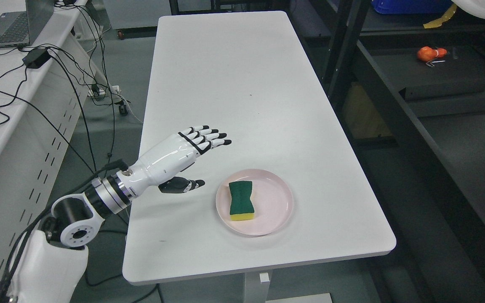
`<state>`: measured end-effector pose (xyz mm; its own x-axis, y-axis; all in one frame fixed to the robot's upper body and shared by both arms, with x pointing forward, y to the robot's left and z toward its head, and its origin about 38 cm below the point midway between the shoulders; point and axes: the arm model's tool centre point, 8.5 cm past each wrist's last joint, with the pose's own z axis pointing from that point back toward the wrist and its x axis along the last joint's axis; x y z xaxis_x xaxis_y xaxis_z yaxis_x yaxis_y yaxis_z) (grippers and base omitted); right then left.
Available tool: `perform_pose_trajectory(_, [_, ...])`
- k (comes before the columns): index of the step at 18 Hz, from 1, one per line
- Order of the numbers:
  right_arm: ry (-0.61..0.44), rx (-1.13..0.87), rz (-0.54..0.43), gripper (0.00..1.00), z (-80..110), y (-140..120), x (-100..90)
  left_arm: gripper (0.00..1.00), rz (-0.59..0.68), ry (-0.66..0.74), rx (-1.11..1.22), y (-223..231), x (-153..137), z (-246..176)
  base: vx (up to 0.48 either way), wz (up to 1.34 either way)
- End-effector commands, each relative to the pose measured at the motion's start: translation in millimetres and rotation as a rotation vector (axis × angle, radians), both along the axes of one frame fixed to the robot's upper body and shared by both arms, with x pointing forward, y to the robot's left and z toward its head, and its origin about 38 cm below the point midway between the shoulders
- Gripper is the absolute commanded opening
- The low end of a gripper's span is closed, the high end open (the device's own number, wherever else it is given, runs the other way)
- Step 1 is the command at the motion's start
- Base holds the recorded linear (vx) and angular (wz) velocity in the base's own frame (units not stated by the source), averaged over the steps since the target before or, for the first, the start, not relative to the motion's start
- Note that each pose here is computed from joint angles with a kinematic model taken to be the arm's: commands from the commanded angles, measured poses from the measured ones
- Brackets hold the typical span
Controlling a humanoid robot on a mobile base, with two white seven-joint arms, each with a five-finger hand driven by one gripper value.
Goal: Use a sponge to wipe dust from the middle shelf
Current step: 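Lower the left hand over the green-yellow sponge and close fingers on it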
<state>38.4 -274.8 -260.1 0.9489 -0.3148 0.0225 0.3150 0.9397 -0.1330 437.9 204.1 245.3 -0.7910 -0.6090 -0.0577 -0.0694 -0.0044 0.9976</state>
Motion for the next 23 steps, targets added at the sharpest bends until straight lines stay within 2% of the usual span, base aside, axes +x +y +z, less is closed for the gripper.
perform_pose_trajectory(1, [-0.017, -0.020, 0.000, 1.00, 1.3, -12.4, 6.0, 0.84, 0.011, -0.013, 0.528, -22.9, 25.9, -33.8, 0.000, 0.00])
perform_pose_trajectory(7, [-0.017, -0.020, 0.000, 1.00, 1.3, -12.4, 6.0, 0.84, -0.020, -0.064, 0.545, -49.0, 37.5, -13.5, 0.000, 0.00])
perform_pose_trajectory(15, [-0.017, -0.020, 0.000, 1.00, 1.3, -12.4, 6.0, 0.80, -0.193, -0.028, 0.503, -135.9, 18.5, -40.8, 0.000, 0.00])
perform_pose_trajectory(23, [-0.017, -0.020, 0.000, 1.00, 1.3, -12.4, 6.0, 0.74, -0.173, 0.052, 0.515, -128.1, 26.1, -63.9, 0.000, 0.00])
